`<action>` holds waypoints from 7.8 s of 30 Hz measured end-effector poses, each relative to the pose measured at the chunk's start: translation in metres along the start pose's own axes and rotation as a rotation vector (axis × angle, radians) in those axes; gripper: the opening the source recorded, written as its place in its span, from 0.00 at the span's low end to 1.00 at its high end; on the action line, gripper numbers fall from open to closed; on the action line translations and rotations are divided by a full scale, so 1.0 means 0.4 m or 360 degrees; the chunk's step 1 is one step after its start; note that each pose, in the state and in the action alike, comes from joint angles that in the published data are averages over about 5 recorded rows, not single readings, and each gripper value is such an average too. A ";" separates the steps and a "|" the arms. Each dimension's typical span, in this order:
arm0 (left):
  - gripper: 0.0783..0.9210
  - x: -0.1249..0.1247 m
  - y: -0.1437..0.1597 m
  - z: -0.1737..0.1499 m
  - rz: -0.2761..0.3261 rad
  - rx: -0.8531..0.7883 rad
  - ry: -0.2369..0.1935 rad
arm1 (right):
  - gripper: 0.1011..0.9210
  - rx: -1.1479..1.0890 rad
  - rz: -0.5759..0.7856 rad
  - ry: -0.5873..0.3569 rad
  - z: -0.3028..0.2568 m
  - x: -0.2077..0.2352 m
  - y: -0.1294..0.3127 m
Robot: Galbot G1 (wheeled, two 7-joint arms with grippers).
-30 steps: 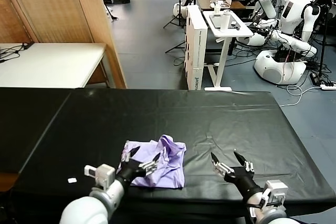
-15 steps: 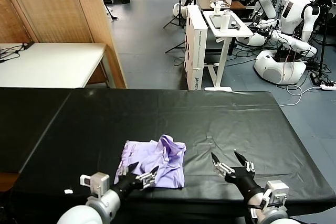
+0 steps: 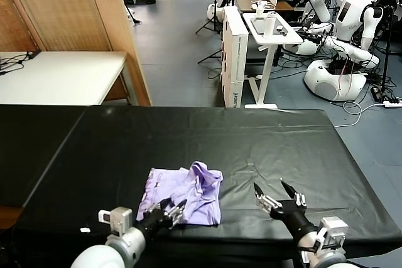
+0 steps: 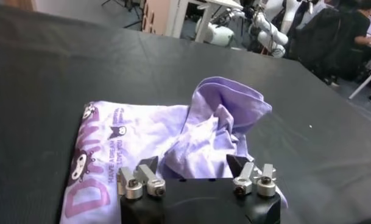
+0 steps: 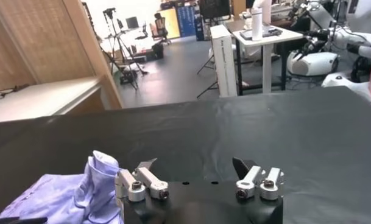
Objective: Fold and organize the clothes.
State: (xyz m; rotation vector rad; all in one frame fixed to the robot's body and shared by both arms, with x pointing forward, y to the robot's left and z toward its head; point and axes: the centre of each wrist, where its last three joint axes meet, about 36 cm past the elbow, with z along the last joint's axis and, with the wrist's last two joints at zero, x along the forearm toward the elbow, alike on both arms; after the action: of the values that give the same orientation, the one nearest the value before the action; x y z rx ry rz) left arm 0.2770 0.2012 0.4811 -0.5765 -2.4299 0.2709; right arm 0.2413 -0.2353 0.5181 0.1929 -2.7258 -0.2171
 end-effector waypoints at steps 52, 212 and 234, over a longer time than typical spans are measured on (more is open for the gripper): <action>0.98 -0.045 0.174 0.076 -0.0339 -0.0320 -0.0371 | 0.98 -0.0013 -0.0010 -0.0006 0.002 -0.029 -0.008; 0.98 -0.166 0.025 -0.032 -0.0225 -0.0549 -0.0343 | 0.98 0.0502 -0.0153 -0.0194 0.091 -0.050 0.050; 0.98 -0.035 0.103 0.056 -0.0710 -0.0935 -0.0025 | 0.98 0.0820 -0.0244 -0.0078 0.227 -0.133 0.102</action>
State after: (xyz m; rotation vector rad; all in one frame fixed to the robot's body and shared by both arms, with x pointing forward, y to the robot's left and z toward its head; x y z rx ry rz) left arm 0.2873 0.2300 0.4430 -0.2492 -2.5633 -0.6405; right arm 0.2495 -0.1756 0.4230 0.5449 -2.7625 0.4509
